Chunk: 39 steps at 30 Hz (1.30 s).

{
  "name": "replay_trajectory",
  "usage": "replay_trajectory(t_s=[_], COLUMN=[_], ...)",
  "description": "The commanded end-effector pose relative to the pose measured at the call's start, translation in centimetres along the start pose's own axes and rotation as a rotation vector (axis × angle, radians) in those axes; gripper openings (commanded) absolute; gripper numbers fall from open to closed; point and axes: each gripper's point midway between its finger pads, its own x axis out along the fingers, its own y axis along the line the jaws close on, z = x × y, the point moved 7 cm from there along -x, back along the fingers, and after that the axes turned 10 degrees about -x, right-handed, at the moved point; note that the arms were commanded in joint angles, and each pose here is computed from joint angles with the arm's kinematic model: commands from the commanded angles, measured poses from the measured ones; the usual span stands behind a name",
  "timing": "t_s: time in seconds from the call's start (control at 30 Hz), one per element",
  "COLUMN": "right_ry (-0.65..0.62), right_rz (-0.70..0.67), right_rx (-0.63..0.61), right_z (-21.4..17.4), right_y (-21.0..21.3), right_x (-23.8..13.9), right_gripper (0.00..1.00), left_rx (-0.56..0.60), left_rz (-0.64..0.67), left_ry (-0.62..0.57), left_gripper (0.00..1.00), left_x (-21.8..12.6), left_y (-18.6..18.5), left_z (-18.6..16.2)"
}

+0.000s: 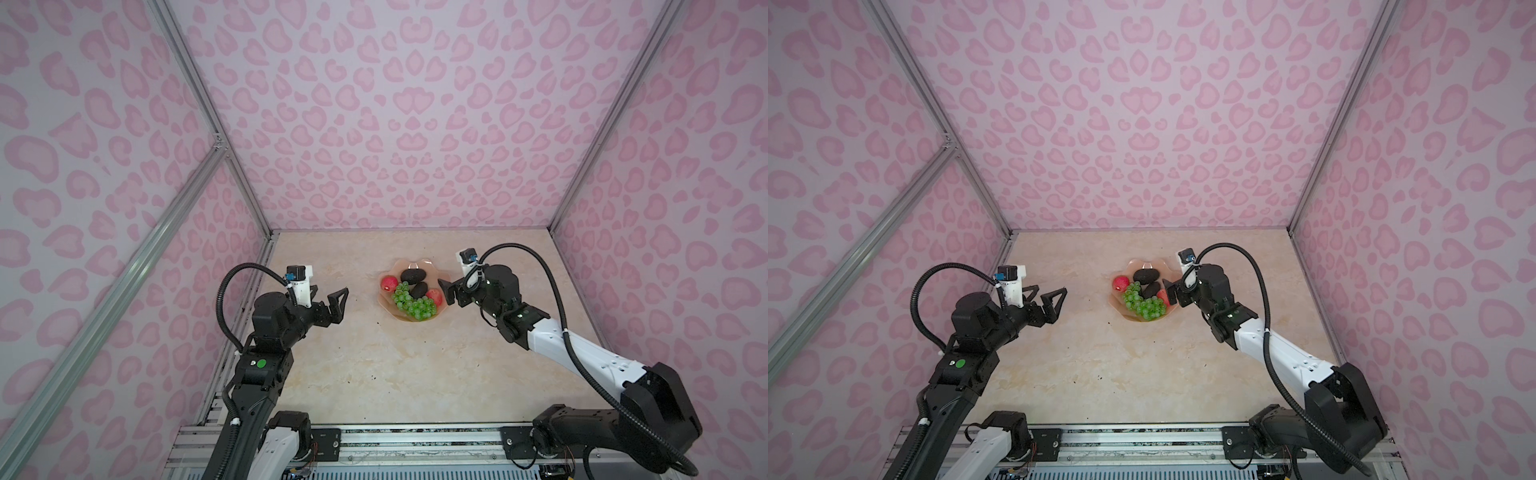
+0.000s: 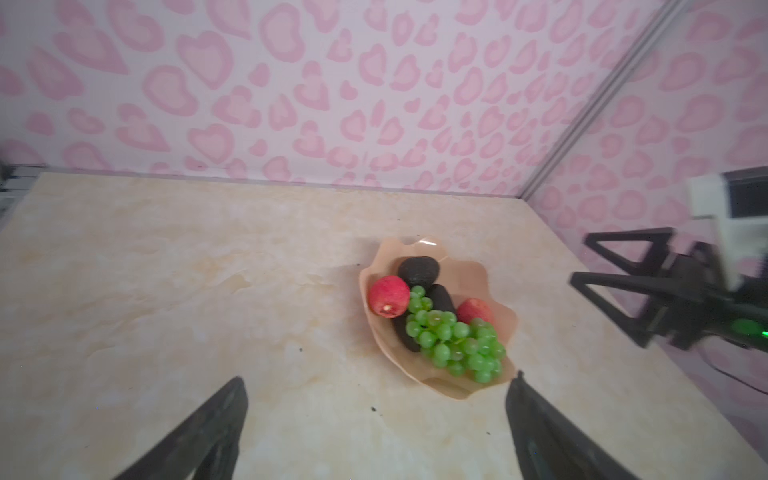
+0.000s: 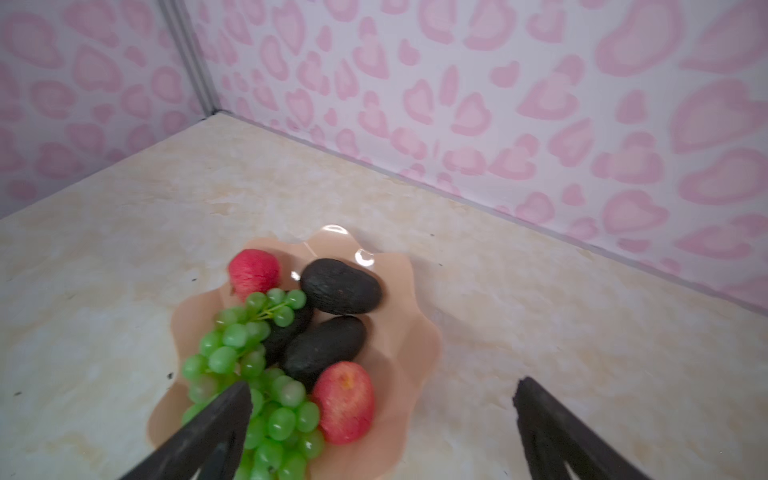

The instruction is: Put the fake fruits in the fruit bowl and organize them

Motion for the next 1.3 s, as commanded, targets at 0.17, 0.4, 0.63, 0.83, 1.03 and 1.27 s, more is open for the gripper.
replay_trajectory(t_s=[0.17,0.4,0.63,0.83,1.03,1.27], right_ry=[0.004,-0.080,-0.109,-0.097,-0.123,-0.078], right_rz=[-0.619,-0.757,-0.653,-0.585,-0.623,-0.556], right_rx=[0.149,0.177,0.132,0.133,0.151,0.111], right_z=[-6.1,-10.7,-10.8,-11.9,-15.2,-15.7], right_y=[-9.0,-12.1,-12.5,-11.6,-11.1,-10.7], right_x=[-3.4,-4.6,-4.1,-4.8,-4.5,-2.5], right_gripper=[0.99,0.99,0.99,0.99,0.99,0.99], left_rx=[0.103,0.056,0.066,0.067,0.067,0.080], left_rz=[0.372,0.484,0.530,0.530,0.532,0.539], left_ry=[-0.324,-0.273,-0.190,-0.181,-0.178,-0.019], left_gripper=[0.97,0.97,0.97,0.97,0.97,0.97], left_x=[2.8,6.0,9.1,9.5,9.5,12.4], left_y=[6.2,11.1,13.6,13.8,13.8,13.9], left_z=[0.4,-2.8,-5.4,-5.5,-5.5,-4.4])
